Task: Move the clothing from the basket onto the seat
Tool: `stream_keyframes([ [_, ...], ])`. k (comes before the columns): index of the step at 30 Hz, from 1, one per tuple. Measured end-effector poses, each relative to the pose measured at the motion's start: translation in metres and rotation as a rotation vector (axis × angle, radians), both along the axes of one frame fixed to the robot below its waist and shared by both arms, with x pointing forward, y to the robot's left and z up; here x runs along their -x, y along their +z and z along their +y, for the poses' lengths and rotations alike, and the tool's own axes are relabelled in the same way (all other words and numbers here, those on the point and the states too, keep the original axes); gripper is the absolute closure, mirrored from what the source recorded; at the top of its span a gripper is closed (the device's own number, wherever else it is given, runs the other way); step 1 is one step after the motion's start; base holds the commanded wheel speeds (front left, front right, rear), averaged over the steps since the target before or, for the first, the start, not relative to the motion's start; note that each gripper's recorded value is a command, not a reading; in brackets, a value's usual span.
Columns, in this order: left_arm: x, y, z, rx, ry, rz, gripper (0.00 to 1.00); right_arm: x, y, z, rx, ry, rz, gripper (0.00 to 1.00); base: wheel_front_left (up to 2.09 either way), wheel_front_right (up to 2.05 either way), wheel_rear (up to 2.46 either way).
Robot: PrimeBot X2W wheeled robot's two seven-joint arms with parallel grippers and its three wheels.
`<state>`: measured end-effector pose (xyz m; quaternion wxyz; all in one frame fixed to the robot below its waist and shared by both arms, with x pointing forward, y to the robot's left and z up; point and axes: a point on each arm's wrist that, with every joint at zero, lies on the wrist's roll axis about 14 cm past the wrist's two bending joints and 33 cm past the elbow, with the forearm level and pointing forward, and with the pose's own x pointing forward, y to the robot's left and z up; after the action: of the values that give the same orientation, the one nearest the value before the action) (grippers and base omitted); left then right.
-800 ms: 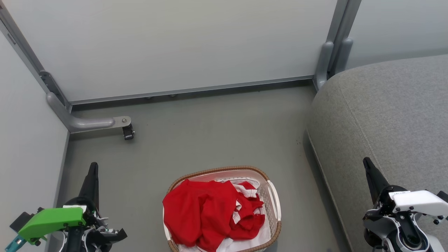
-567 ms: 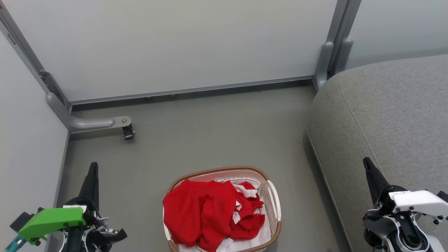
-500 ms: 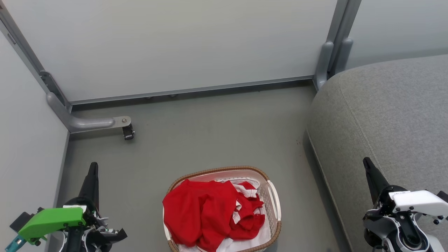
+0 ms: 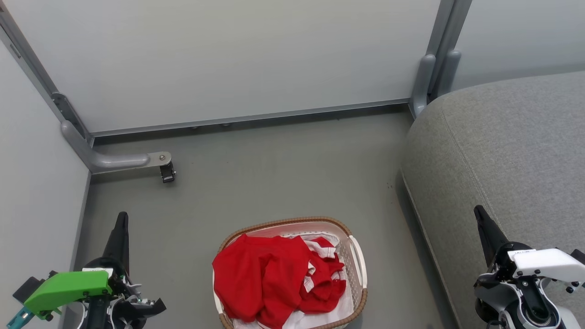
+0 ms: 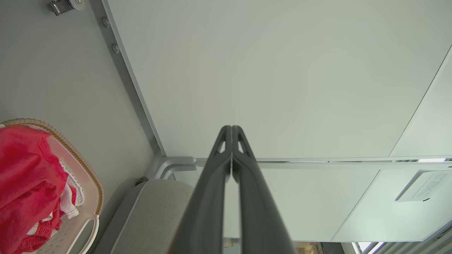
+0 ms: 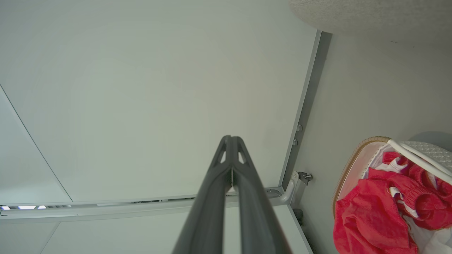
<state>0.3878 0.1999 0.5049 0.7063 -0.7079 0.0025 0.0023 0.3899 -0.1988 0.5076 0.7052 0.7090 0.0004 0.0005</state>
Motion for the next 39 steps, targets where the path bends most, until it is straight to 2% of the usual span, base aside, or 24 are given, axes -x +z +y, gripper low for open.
stream_keyframes([
  [39,0.0,0.0,0.0,0.0,0.0,0.0,1.0,0.0,0.0,0.0,0.0,0.0,0.0,1.0,0.0,0.0,0.0],
])
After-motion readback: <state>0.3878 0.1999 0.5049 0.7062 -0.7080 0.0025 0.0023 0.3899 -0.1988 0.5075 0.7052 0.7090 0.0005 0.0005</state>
